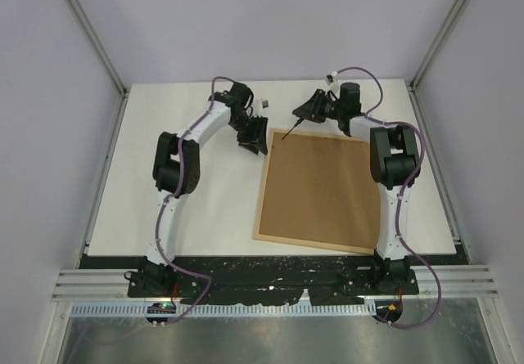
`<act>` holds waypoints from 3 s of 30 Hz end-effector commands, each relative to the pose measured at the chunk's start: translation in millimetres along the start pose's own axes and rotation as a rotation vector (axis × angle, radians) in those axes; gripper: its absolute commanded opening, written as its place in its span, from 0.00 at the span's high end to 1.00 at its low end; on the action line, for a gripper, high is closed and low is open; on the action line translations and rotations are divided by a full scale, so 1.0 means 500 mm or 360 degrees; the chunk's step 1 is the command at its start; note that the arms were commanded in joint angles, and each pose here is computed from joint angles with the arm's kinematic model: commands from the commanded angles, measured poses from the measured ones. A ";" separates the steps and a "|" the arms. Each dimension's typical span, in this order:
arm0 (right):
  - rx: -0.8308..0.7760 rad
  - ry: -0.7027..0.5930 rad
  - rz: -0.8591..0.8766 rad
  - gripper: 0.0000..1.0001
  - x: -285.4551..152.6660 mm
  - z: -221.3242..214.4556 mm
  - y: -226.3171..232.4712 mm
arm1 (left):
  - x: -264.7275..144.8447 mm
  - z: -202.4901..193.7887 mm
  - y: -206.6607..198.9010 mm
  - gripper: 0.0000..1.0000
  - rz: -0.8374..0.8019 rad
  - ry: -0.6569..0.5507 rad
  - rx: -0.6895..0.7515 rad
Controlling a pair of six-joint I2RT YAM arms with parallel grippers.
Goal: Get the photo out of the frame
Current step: Release the photo frame item from the photo frame.
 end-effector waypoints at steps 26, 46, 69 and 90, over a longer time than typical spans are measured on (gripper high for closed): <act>-0.0088 0.0175 0.0460 0.92 0.053 -0.071 0.019 | 0.056 -0.068 -0.007 0.66 0.0221 0.0237 -0.0012; -0.0084 0.0119 0.0569 0.92 0.032 -0.022 0.062 | 0.077 -0.076 -0.053 0.63 0.0183 0.0269 0.0026; -0.0054 0.0229 0.0418 0.92 0.093 -0.069 0.005 | 0.080 -0.085 -0.063 0.67 0.0156 0.0274 0.0003; 0.0201 0.0300 0.0323 0.92 0.115 -0.156 0.079 | 0.082 -0.089 -0.068 0.66 0.0137 0.0280 -0.0019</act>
Point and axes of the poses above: each gripper's point midway between its finger pads, its own x axis out along the fingers, its own y axis along the line the jaws close on, z = x × y, the point moved 2 cm from there along -x, back along the fingers, and after that the axes turned 14 degrees about x, right-handed, at the moved point
